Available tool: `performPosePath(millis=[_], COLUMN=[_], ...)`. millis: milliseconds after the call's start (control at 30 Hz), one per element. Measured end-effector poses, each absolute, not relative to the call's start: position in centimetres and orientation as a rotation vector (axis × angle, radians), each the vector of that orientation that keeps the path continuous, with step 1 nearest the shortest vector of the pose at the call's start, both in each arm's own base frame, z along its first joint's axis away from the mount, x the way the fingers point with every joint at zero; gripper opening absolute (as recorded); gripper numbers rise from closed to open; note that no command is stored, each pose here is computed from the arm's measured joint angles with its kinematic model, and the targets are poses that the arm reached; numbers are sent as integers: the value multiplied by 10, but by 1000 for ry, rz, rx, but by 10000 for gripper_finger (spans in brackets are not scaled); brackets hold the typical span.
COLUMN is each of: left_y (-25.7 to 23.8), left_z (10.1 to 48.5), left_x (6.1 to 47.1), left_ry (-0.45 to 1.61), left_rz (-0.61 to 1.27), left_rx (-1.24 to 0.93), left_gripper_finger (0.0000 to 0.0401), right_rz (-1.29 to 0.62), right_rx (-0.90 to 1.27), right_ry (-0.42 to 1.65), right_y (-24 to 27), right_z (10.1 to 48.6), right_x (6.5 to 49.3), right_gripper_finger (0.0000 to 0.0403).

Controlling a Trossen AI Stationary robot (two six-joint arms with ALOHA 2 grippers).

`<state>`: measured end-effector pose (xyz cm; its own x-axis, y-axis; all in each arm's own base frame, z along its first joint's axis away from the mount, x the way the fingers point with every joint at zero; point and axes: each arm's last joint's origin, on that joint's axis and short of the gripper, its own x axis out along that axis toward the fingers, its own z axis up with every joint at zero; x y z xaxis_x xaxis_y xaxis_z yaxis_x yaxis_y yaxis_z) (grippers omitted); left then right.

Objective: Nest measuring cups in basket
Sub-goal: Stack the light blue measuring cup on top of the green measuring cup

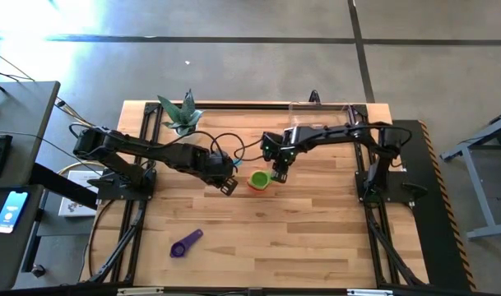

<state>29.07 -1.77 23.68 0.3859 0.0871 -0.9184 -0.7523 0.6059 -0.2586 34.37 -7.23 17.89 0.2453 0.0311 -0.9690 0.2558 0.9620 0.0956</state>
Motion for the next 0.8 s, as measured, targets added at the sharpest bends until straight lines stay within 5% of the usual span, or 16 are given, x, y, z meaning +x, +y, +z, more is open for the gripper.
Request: performPosePath(millis=[433,800], left_y=[-18,-20], left_z=[240,251], left_x=[298,315], left_ry=[993,842], left_rz=[512,303], left_rx=[-689,-502], left_gripper_finger=[10,10], right_rz=[-167,-298], right_rx=[261,308], right_ry=[1341,1192], right_y=[-57,-61], right_z=[183,237], right_x=[342,319], right_gripper_finger=[98,98])
